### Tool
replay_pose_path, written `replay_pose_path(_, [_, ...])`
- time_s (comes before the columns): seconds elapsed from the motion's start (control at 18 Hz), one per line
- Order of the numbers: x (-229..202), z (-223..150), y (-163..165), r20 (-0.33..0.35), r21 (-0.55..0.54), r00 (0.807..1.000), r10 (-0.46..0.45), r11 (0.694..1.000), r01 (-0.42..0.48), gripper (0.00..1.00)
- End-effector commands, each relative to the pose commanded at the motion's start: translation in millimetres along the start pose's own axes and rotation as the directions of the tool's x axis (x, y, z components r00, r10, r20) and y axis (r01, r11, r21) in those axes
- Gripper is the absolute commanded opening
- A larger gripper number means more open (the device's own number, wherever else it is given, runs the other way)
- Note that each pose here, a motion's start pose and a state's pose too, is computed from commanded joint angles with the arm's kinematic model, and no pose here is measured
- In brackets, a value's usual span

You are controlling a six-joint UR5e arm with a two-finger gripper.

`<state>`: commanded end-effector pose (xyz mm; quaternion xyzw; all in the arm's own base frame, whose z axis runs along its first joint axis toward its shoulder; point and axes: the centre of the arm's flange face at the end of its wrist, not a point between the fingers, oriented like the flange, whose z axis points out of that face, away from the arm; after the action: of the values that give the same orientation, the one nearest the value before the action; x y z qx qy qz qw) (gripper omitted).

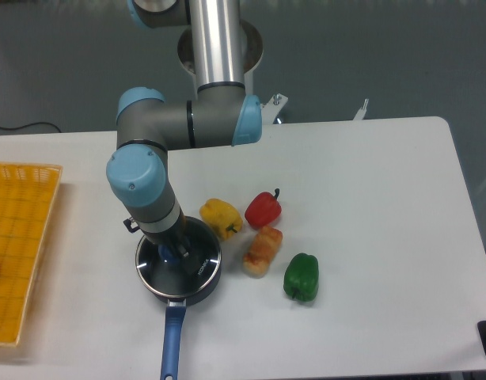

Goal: Open the lid
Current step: 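Close the gripper around the blue lid knob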

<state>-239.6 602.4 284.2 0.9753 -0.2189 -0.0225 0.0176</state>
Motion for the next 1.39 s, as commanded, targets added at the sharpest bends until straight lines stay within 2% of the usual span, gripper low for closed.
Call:
replay_pose_path(0.33, [-0.1, 1.6, -1.1, -0.004, 0.007, 1.0, -0.002, 1.0, 0.002, 0.99])
replay_pose_path(0.78, [0.5, 2.6, -2.1, -0.006, 0.007, 1.0, 0.002, 1.0, -0.002, 0.82])
replay_pose_path(1.39, [1.6, 5.8, -2.6, -0.01, 0.003, 1.0, 0.002, 1.0, -0.002, 0.69])
